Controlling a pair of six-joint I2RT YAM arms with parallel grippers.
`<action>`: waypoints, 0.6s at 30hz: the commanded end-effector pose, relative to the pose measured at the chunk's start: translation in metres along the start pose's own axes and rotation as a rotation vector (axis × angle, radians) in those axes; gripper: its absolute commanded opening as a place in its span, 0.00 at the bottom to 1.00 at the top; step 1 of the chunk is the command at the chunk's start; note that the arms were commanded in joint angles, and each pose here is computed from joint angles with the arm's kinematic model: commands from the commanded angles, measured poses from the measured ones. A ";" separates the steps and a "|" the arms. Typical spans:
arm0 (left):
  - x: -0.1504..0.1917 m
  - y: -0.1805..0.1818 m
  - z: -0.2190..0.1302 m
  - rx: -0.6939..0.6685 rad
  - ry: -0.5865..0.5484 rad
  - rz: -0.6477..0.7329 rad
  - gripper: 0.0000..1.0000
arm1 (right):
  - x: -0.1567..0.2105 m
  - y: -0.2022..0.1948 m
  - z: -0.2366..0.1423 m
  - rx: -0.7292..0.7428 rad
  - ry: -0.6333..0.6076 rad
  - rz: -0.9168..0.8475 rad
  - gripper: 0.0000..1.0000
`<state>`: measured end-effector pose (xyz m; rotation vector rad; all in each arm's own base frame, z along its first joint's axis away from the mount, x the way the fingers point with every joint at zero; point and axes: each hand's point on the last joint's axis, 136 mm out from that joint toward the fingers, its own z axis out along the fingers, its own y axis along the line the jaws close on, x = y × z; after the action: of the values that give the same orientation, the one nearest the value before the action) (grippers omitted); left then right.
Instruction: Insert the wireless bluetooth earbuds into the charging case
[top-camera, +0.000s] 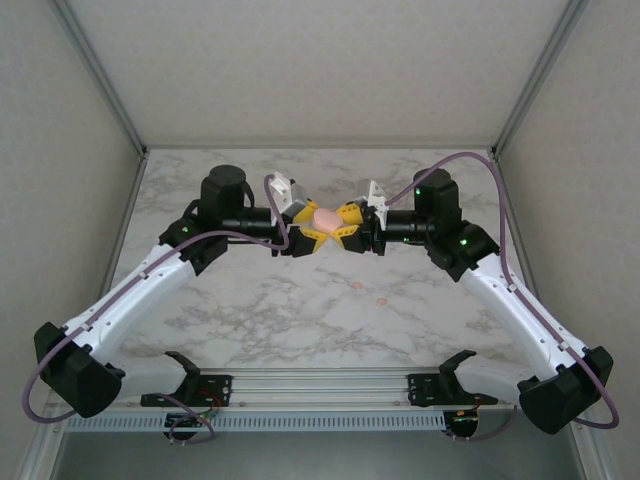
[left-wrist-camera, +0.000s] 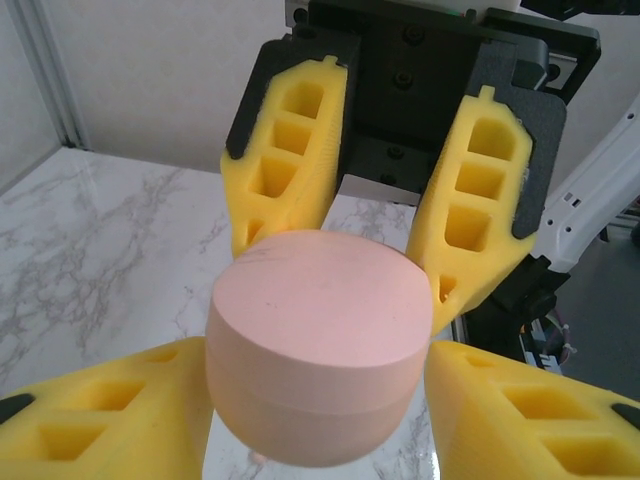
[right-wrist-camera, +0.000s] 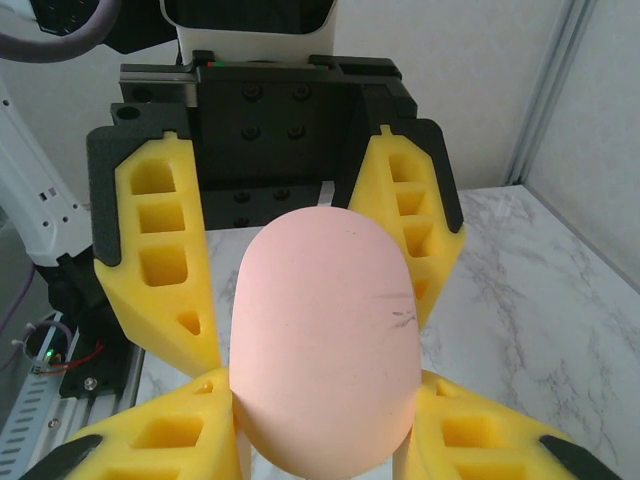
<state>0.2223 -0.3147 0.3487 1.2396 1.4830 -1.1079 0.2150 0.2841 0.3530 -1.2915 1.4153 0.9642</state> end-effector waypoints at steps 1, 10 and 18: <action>-0.014 -0.009 0.000 0.032 -0.018 0.026 0.55 | -0.003 0.005 -0.002 -0.024 -0.019 -0.024 0.30; -0.017 -0.009 -0.001 0.031 -0.025 0.032 0.45 | 0.002 0.005 -0.003 -0.018 0.004 -0.030 0.30; -0.017 -0.012 -0.003 0.033 -0.009 0.051 0.34 | 0.005 0.007 -0.004 -0.030 0.030 -0.024 0.33</action>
<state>0.2182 -0.3142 0.3464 1.2647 1.4999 -1.1043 0.2112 0.2826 0.3483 -1.3314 1.3983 0.9565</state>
